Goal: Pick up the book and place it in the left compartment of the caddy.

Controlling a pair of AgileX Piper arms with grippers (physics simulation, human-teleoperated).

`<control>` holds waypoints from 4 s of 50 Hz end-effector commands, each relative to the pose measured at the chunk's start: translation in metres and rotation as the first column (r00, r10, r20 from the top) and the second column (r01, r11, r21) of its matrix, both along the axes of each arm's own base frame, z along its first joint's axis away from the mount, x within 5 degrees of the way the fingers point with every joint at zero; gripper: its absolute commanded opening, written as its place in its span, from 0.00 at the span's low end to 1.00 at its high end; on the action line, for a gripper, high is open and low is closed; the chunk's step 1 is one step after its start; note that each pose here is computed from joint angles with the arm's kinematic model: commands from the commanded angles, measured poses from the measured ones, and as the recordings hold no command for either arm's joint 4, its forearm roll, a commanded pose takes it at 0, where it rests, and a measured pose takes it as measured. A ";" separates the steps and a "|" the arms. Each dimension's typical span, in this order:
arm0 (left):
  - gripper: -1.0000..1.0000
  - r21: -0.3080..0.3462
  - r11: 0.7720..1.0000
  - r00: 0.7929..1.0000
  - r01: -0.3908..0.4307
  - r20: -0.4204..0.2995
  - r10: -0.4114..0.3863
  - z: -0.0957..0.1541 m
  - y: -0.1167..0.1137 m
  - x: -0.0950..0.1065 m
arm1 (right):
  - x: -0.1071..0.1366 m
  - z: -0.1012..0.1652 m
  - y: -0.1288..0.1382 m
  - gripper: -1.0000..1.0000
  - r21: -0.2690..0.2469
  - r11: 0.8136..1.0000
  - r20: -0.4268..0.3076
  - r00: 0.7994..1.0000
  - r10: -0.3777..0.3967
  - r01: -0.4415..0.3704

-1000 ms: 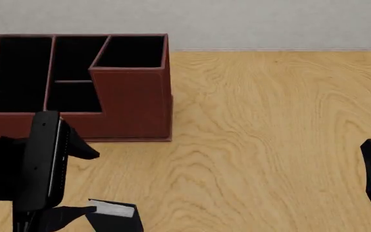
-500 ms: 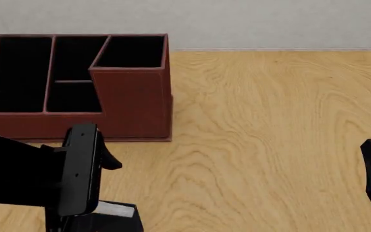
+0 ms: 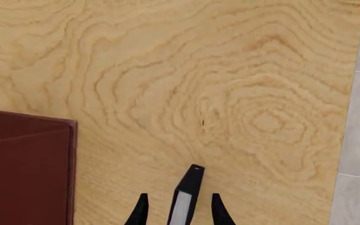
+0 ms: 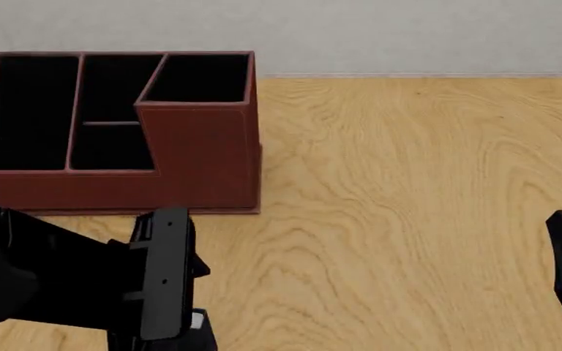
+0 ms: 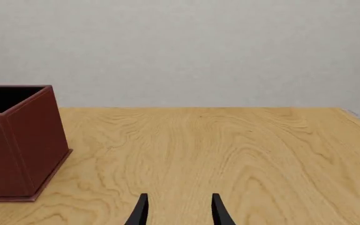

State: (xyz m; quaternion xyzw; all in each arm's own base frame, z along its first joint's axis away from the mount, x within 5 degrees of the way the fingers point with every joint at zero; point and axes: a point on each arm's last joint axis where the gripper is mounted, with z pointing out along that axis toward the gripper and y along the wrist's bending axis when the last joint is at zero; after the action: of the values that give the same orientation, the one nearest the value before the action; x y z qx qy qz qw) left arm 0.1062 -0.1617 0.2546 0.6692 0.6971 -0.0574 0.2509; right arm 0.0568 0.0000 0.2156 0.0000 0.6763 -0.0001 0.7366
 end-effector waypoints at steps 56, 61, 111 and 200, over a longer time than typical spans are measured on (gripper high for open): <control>1.00 0.023 0.996 0.994 -0.085 -0.064 0.087 -0.049 0.002 0.000 | 0.000 -0.001 0.000 1.00 0.000 1.000 0.001 1.000 0.000 0.000; 1.00 0.023 0.996 0.994 -0.083 -0.070 0.085 -0.053 -0.001 -0.001 | 0.000 -0.001 0.000 1.00 0.000 1.000 0.000 1.000 0.000 0.000; 0.00 0.029 0.993 0.992 -0.118 -0.046 0.119 -0.036 0.022 0.002 | 0.000 -0.001 0.000 1.00 0.000 1.000 0.000 1.000 0.000 0.000; 0.00 -0.233 0.311 0.338 -0.921 -0.084 0.938 0.153 0.160 0.042 | 0.000 -0.001 0.000 1.00 0.000 1.000 0.000 1.000 0.000 0.000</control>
State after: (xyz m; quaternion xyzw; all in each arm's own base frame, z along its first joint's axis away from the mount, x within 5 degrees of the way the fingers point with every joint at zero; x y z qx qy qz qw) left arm 0.1340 -0.0122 0.3977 0.1611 0.9271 0.0269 0.3373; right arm 0.0568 0.0000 0.2156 0.0000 0.6763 -0.0001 0.7366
